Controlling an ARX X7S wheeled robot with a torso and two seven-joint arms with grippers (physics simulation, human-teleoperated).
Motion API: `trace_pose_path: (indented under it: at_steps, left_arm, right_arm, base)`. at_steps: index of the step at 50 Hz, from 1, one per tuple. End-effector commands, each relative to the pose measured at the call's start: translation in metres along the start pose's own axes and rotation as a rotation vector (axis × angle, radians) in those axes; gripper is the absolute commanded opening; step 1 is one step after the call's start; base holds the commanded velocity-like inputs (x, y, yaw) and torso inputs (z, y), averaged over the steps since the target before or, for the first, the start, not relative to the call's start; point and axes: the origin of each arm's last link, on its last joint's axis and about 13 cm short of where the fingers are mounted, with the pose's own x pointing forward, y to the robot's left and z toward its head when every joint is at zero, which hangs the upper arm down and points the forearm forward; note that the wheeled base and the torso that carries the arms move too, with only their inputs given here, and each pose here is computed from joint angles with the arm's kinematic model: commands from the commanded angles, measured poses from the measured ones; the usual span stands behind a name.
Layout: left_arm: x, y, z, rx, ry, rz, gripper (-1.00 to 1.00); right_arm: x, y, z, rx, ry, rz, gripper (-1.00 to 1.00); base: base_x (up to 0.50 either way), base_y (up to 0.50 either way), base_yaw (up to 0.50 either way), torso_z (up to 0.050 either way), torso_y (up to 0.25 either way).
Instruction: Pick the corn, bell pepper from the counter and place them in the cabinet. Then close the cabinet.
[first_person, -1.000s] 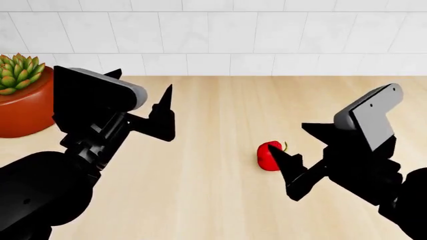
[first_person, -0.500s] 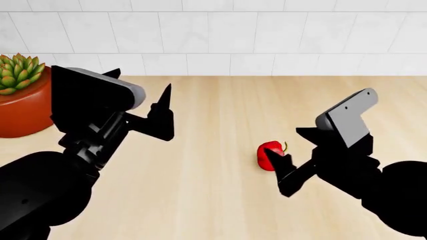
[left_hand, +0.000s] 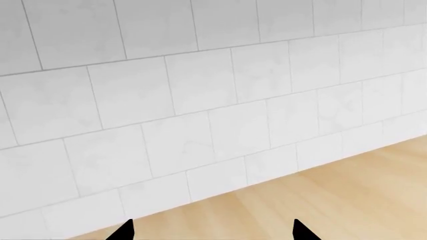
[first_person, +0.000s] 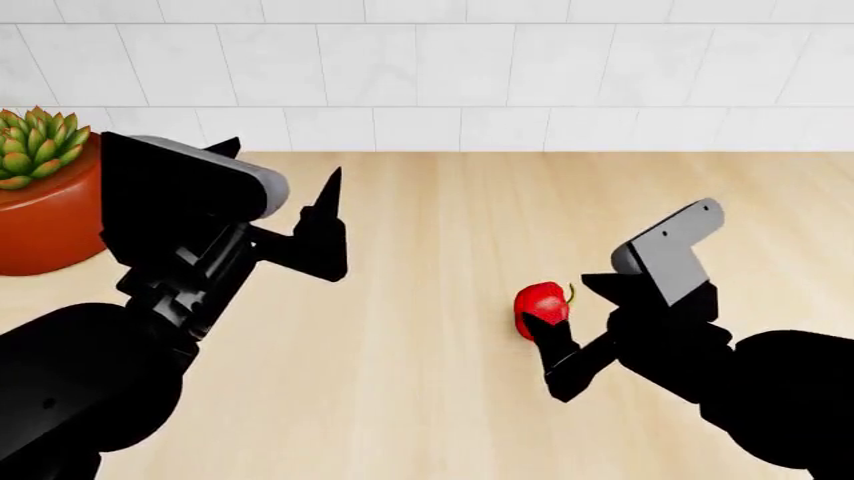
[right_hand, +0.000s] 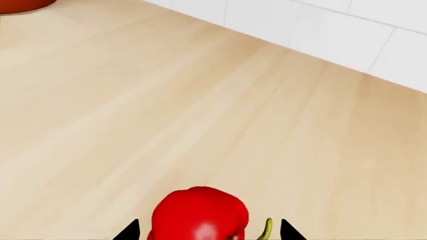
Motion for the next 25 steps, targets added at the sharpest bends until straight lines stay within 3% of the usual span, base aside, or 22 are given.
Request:
trace_pose_path:
  at_steps: [1, 23, 24, 25]
  left_arm:
    - [-0.0001, 0.0002, -0.0011, -0.002, 0.001, 0.001, 1.00]
    - [-0.0005, 0.0002, -0.0005, -0.001, 0.000, -0.001, 1.00]
    - [-0.0004, 0.0002, -0.0006, 0.000, 0.000, 0.000, 1.00]
    - [-0.0004, 0.0003, -0.0007, 0.000, 0.000, 0.000, 1.00]
  right_arm:
    - [0.0081, 0.0017, -0.0065, 0.014, 0.017, 0.019, 1.00]
    - [0.0140, 0.0003, -0.0139, 0.038, 0.052, 0.015, 1.00]
    - [0.0144, -0.0001, -0.0141, 0.039, 0.051, 0.016, -1.00]
    - [0.0148, -0.0005, -0.0143, 0.039, 0.049, 0.016, -1.00]
  base:
    - [0.00, 0.00, 0.00, 0.000, 0.000]
    - [0.00, 0.00, 0.00, 0.000, 0.000]
    - [0.00, 0.00, 0.00, 0.000, 0.000]
    - [0.00, 0.00, 0.00, 0.000, 0.000]
